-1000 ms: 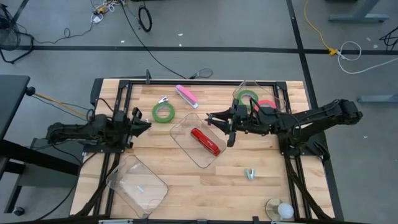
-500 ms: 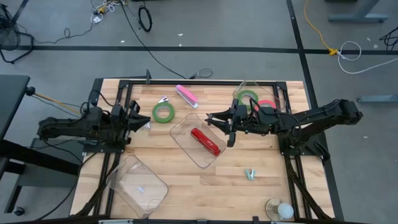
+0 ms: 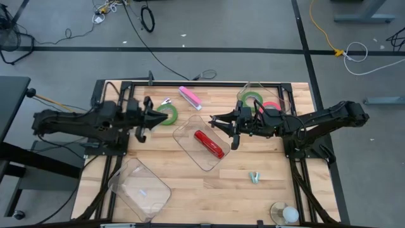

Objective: Pick and place Stapler, Stapler remover, tape
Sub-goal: Put the black staple remover into the bottom transparent bin

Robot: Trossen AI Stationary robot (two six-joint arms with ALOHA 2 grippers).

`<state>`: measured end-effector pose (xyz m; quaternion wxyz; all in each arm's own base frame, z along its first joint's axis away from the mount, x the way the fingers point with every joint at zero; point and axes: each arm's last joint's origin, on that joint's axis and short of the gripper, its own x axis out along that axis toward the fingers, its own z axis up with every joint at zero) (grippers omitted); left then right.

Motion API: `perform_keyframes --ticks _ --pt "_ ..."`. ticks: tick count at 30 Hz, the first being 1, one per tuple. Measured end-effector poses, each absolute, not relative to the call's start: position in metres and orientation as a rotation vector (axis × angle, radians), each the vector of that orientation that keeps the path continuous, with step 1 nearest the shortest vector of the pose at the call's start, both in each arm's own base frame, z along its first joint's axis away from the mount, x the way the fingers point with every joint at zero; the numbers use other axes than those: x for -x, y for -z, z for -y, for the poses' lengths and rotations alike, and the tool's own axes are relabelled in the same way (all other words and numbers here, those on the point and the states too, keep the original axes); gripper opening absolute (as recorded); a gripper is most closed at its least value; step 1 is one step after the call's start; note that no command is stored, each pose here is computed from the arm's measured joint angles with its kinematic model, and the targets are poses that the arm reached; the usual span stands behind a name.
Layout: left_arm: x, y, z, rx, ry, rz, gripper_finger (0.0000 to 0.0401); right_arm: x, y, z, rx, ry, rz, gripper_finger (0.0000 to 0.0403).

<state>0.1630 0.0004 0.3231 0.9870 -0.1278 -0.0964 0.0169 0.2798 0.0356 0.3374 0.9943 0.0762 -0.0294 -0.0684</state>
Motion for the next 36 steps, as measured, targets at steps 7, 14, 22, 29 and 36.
perform_keyframes --ticks 7,14,22,29,36 --pt "-0.198 -0.328 0.000 0.255 -0.043 0.115 0.0048 -0.280 -0.337 -0.036 -0.153 0.133 0.059 0.0108" --pt "-0.229 -0.332 0.000 0.279 -0.048 0.067 0.0152 -0.280 -0.338 -0.036 -0.154 0.108 0.062 0.0108" --pt "-0.265 -0.335 0.002 0.277 0.008 0.012 0.0271 -0.280 -0.338 -0.036 -0.157 0.109 0.065 0.0108" --pt "-0.293 -0.336 0.004 0.276 0.037 -0.021 0.0292 -0.280 -0.338 -0.037 -0.157 0.108 0.065 0.0108" --pt "-0.312 -0.328 0.005 0.278 0.053 -0.062 0.0287 -0.280 -0.338 -0.037 -0.156 0.081 0.064 0.0108"
